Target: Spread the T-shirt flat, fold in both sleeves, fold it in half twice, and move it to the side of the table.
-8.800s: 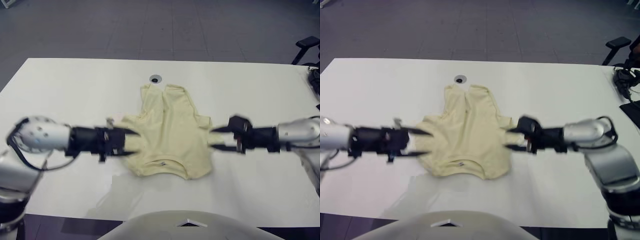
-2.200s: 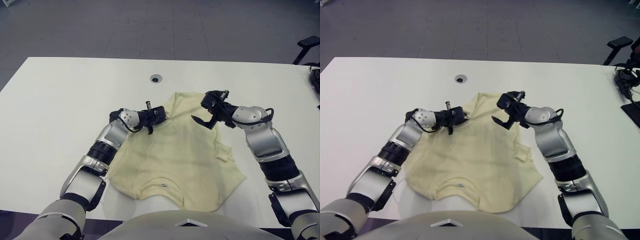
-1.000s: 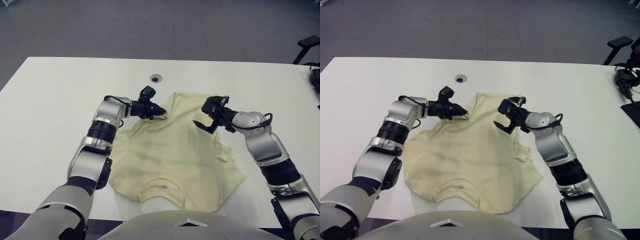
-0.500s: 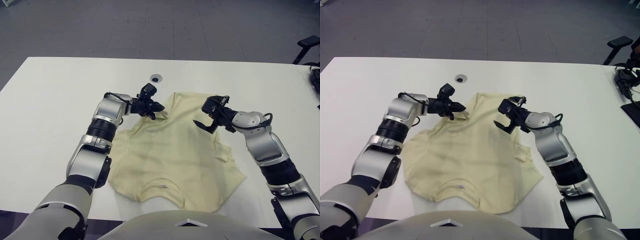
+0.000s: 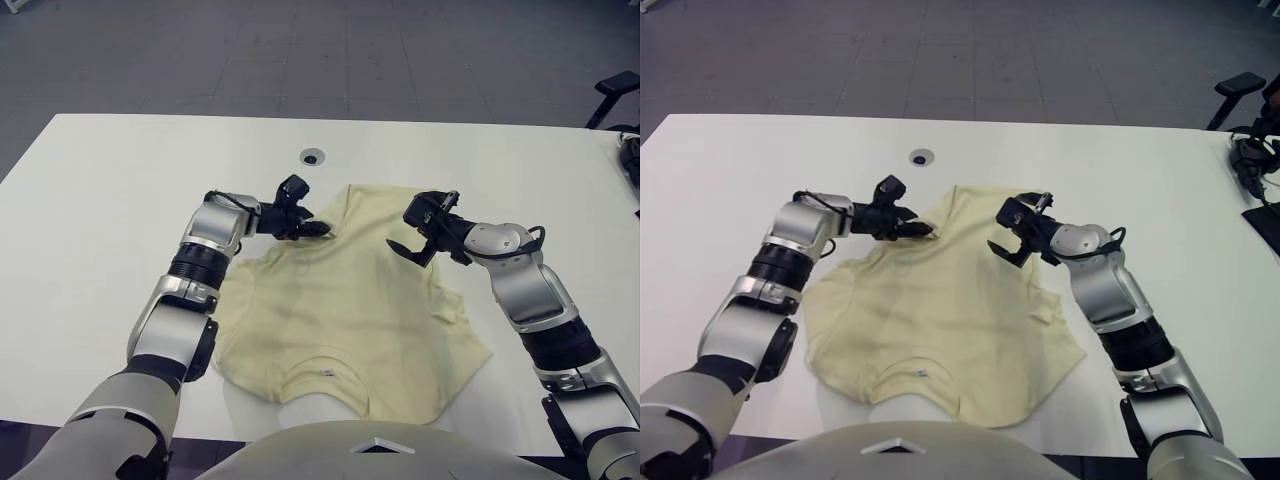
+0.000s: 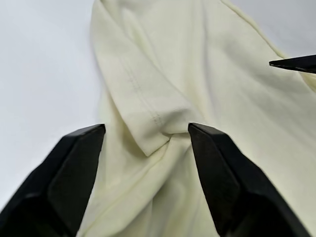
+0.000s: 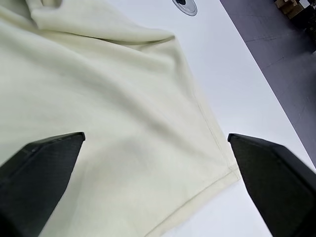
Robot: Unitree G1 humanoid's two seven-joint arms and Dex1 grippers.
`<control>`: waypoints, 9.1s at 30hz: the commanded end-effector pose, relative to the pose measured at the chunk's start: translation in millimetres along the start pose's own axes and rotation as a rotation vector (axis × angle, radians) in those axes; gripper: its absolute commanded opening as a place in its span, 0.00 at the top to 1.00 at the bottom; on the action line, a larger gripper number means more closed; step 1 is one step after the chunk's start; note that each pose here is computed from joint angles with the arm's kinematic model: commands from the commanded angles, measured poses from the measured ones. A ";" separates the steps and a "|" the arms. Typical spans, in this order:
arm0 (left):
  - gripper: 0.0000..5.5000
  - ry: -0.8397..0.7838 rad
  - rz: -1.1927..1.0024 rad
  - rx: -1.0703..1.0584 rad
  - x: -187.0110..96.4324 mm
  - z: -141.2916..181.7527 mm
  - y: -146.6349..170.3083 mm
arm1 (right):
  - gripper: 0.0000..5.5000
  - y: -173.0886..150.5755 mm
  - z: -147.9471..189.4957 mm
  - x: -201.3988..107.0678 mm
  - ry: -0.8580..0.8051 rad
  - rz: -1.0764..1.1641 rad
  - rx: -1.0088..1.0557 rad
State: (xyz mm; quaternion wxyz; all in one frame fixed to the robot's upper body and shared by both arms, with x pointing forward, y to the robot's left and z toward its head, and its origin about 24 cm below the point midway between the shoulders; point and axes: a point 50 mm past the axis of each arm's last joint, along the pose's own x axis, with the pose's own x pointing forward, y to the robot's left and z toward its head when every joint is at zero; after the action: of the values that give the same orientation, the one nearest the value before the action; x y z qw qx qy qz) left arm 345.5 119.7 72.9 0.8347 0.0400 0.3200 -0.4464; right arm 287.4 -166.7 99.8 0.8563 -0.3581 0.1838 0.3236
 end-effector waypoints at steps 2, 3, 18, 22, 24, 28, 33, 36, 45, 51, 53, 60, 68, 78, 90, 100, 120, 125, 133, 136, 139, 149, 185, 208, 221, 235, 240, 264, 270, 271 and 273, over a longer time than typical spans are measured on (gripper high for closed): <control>0.58 0.007 -0.006 -0.008 2.4 0.0 -1.1 | 0.02 -1.6 2.3 0.4 -0.001 -0.001 -0.017; 0.62 0.006 -0.005 -0.009 2.5 0.3 -1.0 | 0.02 -1.6 2.3 0.4 -0.001 -0.001 -0.017; 0.99 -0.081 0.035 -0.025 -7.0 26.1 10.2 | 0.02 1.9 -0.4 0.0 0.009 0.017 -0.020; 0.99 -0.098 0.078 0.020 -16.4 41.9 20.6 | 0.02 2.2 -0.6 0.2 0.011 0.020 -0.021; 0.99 -0.085 0.121 0.072 -21.0 47.2 27.3 | 0.02 2.3 -0.3 0.7 0.010 0.021 -0.022; 0.99 -0.026 0.225 0.198 -29.1 51.9 41.9 | 0.02 2.5 0.4 1.8 0.008 0.024 -0.027; 0.99 0.092 0.364 0.443 -23.3 49.0 50.4 | 0.02 3.3 1.0 3.3 0.006 0.026 -0.028; 0.99 0.135 0.431 0.595 -16.9 47.6 50.8 | 0.02 3.3 1.7 3.5 0.003 0.024 -0.028; 0.76 0.113 0.794 1.082 -33.2 61.7 63.5 | 0.02 5.2 7.4 4.3 -0.023 0.029 -0.023; 0.57 0.045 0.676 1.006 -51.5 58.4 67.8 | 0.02 -8.4 0.1 1.8 0.007 -0.014 -0.016; 0.51 -0.027 0.665 0.945 -63.3 55.1 69.8 | 0.02 -15.5 -3.5 8.0 0.029 -0.016 -0.025; 0.27 -0.159 0.759 0.801 -95.2 45.4 56.1 | 0.02 -34.4 -23.4 41.5 0.147 0.060 -0.052; 0.02 -0.242 0.838 0.355 -136.8 1.1 30.1 | 0.02 -66.5 -24.2 50.7 0.128 -0.026 -0.031; 0.02 -0.004 0.370 -0.536 -184.8 -141.6 -64.6 | 0.02 -42.6 4.1 -37.9 -0.142 -0.210 0.217; 0.27 -0.076 0.340 -0.584 -144.1 -133.7 -55.6 | 0.02 -32.3 4.8 -43.4 -0.108 -0.252 0.278; 0.60 -0.092 0.345 -0.565 -139.0 -122.9 -47.9 | 0.02 -30.7 3.2 -41.5 -0.097 -0.247 0.275; 1.00 -0.145 0.503 -0.482 -177.6 -96.8 -1.5 | 0.02 -33.7 -1.4 -44.8 -0.079 -0.293 0.283; 1.00 -0.175 0.439 -0.364 -186.8 -61.0 -13.2 | 0.02 -29.4 -3.0 -45.9 -0.075 -0.298 0.292; 1.00 -0.071 0.158 -0.251 -142.6 -49.4 -63.3 | 0.02 -26.4 -2.0 -43.9 -0.080 -0.310 0.307; 1.00 -0.055 0.172 -0.254 -115.8 -53.0 -61.5 | 0.02 -27.1 2.6 -41.8 -0.099 -0.307 0.321; 0.94 -0.070 0.159 -0.274 -94.0 -54.1 -67.5 | 0.02 -28.8 5.6 -42.0 -0.117 -0.310 0.350; 0.61 -0.519 0.249 -0.505 -150.1 -38.1 -58.6 | 0.02 4.7 -31.0 -96.0 -0.043 -0.300 0.877; 0.48 -0.027 0.533 -0.105 -128.3 -108.6 -97.3 | 0.02 60.2 -51.1 -103.0 0.083 -0.231 1.271; 1.00 -0.180 0.451 -0.042 -132.1 -79.6 -110.5 | 0.02 67.8 -47.1 -99.7 0.097 -0.208 1.280; 0.87 -0.087 0.339 0.026 -82.4 -86.0 -115.3 | 0.02 57.1 -40.7 -93.1 0.073 -0.202 1.256; 0.43 -0.611 0.755 -0.305 -174.8 -51.2 -81.4 | 0.06 89.2 -56.9 -127.8 0.211 -0.108 1.252; 0.27 -0.606 0.789 -0.335 -177.4 -48.3 -74.1 | 0.21 108.5 -61.1 -134.4 0.308 -0.030 1.272; 0.02 -0.542 0.795 -0.367 -170.9 -54.1 -67.5 | 0.96 90.1 -55.2 -118.5 0.367 -0.194 1.376; 0.02 -0.536 0.808 -0.380 -170.7 -58.7 -70.0 | 1.00 72.7 -42.7 -117.5 0.301 -0.211 1.282; 0.02 -0.535 0.807 -0.381 -170.4 -59.0 -70.1 | 1.00 72.7 -34.4 -116.9 0.274 -0.183 1.257; 0.02 -0.533 0.805 -0.381 -169.7 -59.0 -70.2 | 1.00 74.9 -18.1 -116.3 0.227 -0.112 1.197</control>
State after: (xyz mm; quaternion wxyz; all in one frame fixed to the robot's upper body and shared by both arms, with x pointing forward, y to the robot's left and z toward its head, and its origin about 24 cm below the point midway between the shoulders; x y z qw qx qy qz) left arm 195.3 220.7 138.0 0.9848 -0.1116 0.1319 -0.0203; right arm 150.8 -202.9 103.1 0.8955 0.1618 0.4136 0.0283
